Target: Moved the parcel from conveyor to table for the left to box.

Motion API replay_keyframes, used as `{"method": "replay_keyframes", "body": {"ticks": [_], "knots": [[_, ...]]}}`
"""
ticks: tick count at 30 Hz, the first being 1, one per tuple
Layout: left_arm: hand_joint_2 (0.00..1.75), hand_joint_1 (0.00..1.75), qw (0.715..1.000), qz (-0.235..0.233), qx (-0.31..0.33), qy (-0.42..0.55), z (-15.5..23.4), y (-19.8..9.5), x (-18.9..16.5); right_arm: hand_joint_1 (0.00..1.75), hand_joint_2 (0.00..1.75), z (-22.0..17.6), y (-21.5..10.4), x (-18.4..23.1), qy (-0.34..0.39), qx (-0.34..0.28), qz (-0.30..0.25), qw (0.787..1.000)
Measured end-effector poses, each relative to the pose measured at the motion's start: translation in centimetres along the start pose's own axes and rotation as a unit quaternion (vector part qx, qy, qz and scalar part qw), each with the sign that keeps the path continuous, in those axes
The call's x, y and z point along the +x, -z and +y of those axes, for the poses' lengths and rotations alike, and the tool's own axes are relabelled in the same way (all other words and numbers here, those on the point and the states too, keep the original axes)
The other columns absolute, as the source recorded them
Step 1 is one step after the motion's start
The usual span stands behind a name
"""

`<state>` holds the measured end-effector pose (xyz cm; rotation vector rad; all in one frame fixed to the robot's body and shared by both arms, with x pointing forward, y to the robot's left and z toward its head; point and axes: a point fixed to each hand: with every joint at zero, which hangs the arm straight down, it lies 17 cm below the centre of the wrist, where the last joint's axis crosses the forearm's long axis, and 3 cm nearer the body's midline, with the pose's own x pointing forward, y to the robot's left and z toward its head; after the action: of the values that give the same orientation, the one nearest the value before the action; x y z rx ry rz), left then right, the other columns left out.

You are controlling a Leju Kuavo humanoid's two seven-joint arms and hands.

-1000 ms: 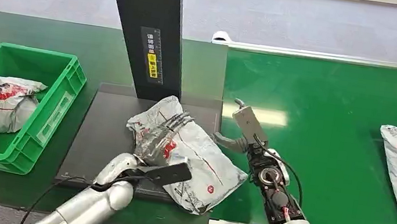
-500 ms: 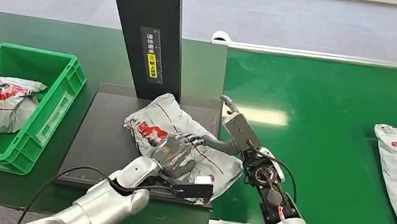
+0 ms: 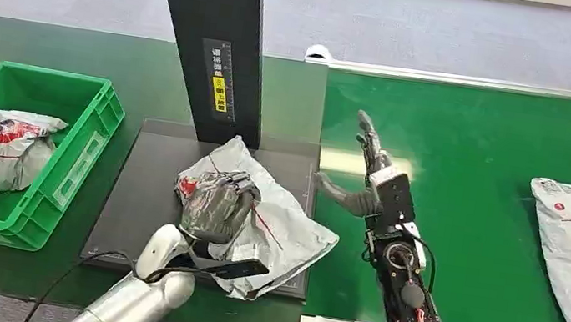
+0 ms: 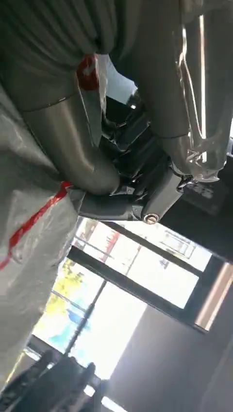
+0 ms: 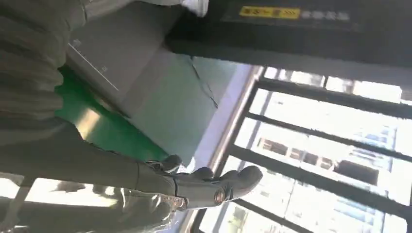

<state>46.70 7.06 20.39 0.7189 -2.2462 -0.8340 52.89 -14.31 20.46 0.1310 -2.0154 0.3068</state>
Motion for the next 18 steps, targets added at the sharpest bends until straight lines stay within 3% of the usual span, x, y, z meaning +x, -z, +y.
{"method": "replay_keyframes", "body": {"ticks": [5, 8, 13, 18], "knots": [[1.75, 1.75, 0.997, -0.028, 0.074, -0.005, 4.2, 0.0, 0.3, 0.0, 1.75, -1.3, -0.6, 0.3, 0.012, -0.024, -0.012, 1.0], [1.75, 1.75, 0.989, -0.02, 0.143, 0.018, 9.3, 0.7, -0.4, 0.0, 1.75, -2.1, -1.0, 0.2, 0.01, -0.039, -0.011, 0.999], [1.75, 1.75, 0.969, -0.011, 0.223, 0.106, 17.4, 1.2, -2.4, 0.0, 1.75, -2.6, -1.4, 0.2, 0.006, -0.048, -0.011, 0.999], [1.75, 1.75, 0.934, 0.005, 0.264, 0.239, 25.1, 0.1, -5.0, 0.0, 1.75, -2.9, -2.1, 0.1, 0.004, -0.052, -0.009, 0.999]]}}
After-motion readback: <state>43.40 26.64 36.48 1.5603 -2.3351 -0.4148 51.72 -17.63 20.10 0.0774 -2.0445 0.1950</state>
